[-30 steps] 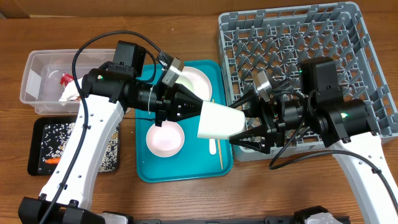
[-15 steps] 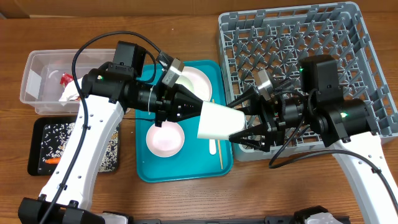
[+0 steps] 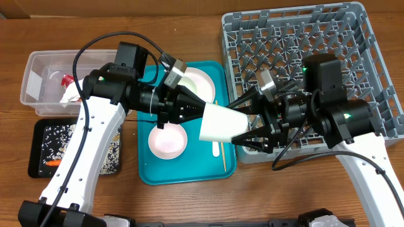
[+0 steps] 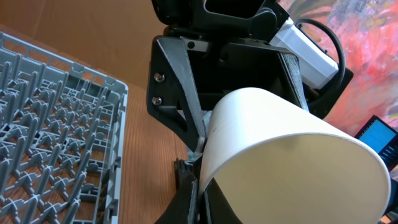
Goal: Sort waste into correct bins and load items into the dishwasher
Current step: 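Close the right gripper on the cup's base beside the left gripper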
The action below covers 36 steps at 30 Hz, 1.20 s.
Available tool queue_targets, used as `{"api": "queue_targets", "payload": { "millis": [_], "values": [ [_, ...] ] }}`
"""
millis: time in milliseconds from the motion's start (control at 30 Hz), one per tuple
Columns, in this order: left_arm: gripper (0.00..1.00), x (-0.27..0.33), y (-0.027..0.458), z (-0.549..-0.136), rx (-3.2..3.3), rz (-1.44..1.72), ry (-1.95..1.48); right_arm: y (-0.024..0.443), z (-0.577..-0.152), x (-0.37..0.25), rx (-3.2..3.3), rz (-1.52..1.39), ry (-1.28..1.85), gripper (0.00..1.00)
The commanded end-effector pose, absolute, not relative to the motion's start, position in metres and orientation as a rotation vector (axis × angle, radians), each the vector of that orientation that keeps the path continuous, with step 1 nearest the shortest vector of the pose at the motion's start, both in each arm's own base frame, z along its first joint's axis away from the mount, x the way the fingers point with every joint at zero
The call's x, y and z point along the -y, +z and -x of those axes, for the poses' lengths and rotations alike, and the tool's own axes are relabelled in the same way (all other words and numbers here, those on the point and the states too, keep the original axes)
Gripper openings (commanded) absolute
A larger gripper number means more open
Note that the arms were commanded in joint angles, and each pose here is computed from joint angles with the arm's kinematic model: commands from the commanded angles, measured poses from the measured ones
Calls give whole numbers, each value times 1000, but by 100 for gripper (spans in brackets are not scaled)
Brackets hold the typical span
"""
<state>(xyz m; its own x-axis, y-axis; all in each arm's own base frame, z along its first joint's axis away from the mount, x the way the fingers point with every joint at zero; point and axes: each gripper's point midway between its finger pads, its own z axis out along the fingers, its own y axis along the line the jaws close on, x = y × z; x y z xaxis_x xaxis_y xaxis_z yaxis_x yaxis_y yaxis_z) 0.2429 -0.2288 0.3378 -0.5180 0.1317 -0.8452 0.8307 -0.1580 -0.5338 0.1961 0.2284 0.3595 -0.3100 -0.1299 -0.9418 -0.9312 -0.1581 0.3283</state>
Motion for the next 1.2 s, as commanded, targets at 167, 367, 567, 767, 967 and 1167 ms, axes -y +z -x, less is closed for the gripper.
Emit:
{"api": "queue_targets", "payload": {
  "millis": [167,367,567,767,967,1167],
  "values": [
    [4,229,338,-241,-1581,-1131,-1681,374,-178,-237,-1325,1316,1612,73],
    [4,229,337,-241,-1580,-1132,-1681,373,-178,-237,-1329,1313,1617,77],
    [4,229,336,-242,-1585,-1133,-1675,374,-179,-237,-1338,1308,1625,77],
    [4,229,337,-242,-1585,-1134,-1675,373,-179,-237,-1339,1307,1626,84],
    [4,229,336,-242,-1580,-1138,-1670,374,-179,-237,-1335,1309,1624,85],
    [4,229,336,-242,-1580,-1138,-1670,375,-179,-238,-1333,1307,1633,79]
  ]
}}
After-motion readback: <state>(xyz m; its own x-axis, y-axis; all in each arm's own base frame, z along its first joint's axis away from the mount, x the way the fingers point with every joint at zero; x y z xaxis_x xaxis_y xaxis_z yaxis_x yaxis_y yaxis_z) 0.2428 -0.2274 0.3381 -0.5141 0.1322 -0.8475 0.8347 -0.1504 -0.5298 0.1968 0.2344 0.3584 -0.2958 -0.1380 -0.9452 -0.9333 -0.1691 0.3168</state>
